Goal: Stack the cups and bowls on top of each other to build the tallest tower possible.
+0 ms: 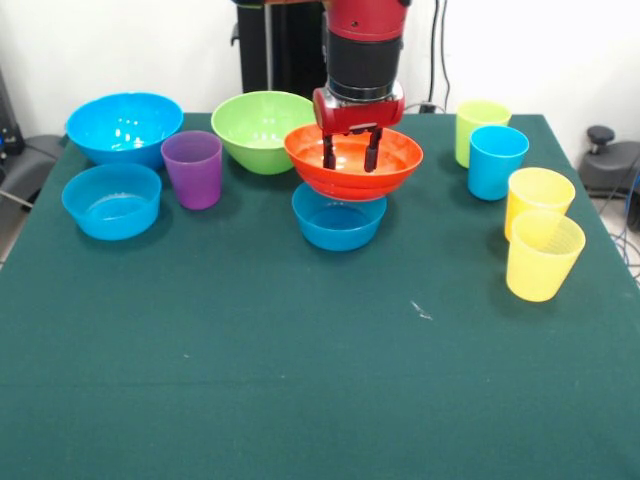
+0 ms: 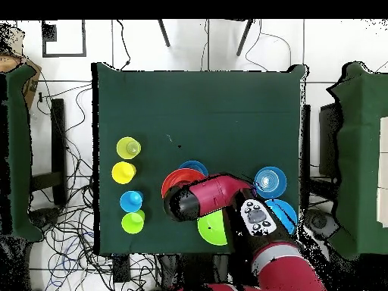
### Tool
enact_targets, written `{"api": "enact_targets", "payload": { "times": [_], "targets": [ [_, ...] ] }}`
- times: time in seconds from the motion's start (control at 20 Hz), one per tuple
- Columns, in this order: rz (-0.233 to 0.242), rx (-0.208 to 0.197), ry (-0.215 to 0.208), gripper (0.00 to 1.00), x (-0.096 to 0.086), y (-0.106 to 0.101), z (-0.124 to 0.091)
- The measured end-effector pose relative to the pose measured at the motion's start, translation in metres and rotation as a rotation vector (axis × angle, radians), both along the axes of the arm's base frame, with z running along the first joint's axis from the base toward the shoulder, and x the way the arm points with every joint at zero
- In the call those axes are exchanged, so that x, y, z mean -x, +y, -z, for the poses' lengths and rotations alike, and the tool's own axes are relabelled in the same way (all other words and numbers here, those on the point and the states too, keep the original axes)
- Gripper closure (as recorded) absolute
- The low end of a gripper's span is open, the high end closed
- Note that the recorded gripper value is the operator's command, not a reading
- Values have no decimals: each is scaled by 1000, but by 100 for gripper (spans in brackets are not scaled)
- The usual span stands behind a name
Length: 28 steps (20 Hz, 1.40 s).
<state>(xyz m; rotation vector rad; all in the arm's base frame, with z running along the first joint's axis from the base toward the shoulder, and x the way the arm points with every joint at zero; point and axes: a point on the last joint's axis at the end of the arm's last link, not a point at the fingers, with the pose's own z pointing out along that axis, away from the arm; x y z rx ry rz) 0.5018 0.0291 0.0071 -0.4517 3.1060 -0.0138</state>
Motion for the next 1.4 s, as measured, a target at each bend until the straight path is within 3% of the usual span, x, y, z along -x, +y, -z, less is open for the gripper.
{"api": "enact_targets", "payload": {
  "times": [0.55, 1.4],
  "targets": [
    [-23, 4, 18, 0, 5, 12, 10],
    [-19, 26, 23, 0, 7, 6, 11]
  ]
}}
